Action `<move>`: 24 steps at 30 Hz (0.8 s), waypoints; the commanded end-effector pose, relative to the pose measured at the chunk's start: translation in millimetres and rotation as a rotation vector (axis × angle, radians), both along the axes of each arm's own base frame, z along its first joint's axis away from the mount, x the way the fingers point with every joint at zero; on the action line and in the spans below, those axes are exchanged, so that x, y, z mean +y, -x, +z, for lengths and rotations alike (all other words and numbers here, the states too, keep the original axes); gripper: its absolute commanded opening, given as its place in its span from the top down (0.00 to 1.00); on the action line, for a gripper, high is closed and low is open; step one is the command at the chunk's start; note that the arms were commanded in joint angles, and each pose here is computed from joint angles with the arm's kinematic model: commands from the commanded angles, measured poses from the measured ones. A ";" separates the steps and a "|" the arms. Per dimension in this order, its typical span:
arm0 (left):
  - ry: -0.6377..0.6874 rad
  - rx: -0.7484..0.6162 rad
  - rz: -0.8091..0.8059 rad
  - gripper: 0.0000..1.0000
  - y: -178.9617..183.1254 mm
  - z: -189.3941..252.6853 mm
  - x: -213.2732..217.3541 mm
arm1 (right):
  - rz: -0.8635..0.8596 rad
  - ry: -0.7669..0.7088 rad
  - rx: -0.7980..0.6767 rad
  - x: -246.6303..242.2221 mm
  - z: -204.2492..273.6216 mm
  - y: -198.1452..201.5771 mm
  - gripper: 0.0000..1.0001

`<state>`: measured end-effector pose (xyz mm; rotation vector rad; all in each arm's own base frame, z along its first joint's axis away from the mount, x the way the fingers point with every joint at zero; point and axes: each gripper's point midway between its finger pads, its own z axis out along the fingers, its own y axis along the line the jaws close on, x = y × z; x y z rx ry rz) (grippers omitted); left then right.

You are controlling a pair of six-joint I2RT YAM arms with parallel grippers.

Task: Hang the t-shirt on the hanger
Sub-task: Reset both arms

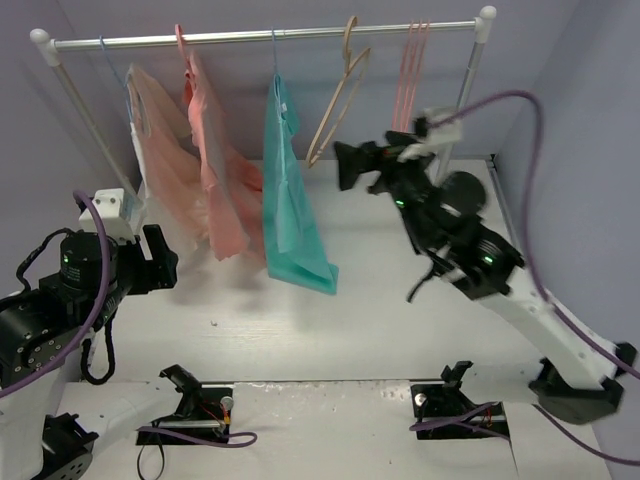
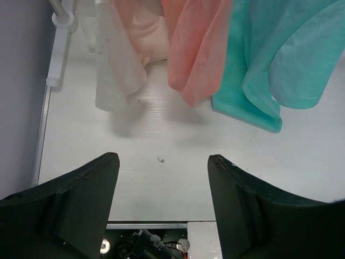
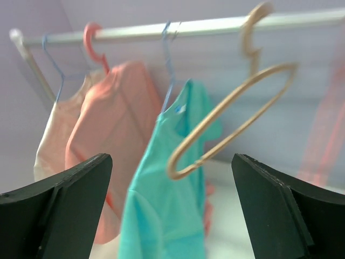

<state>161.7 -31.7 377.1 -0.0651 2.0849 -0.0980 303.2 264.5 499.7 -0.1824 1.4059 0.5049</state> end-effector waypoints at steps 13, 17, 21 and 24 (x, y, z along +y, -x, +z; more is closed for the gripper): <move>-0.130 -0.072 -0.004 0.33 -6.0 8.2 16.4 | -0.366 0.020 0.039 -214.9 -62.2 100.9 0.00; -0.143 -0.075 0.003 0.33 -12.3 5.4 14.6 | -0.411 -0.036 0.043 -237.2 -61.3 111.8 0.00; -0.120 -0.073 -0.017 0.33 -21.7 -0.8 2.5 | -0.400 -0.027 0.031 -242.3 -55.1 117.2 0.00; -0.126 -0.047 -0.014 0.33 -25.8 -6.9 -1.2 | -0.406 -0.013 0.013 -245.4 -48.8 118.5 0.00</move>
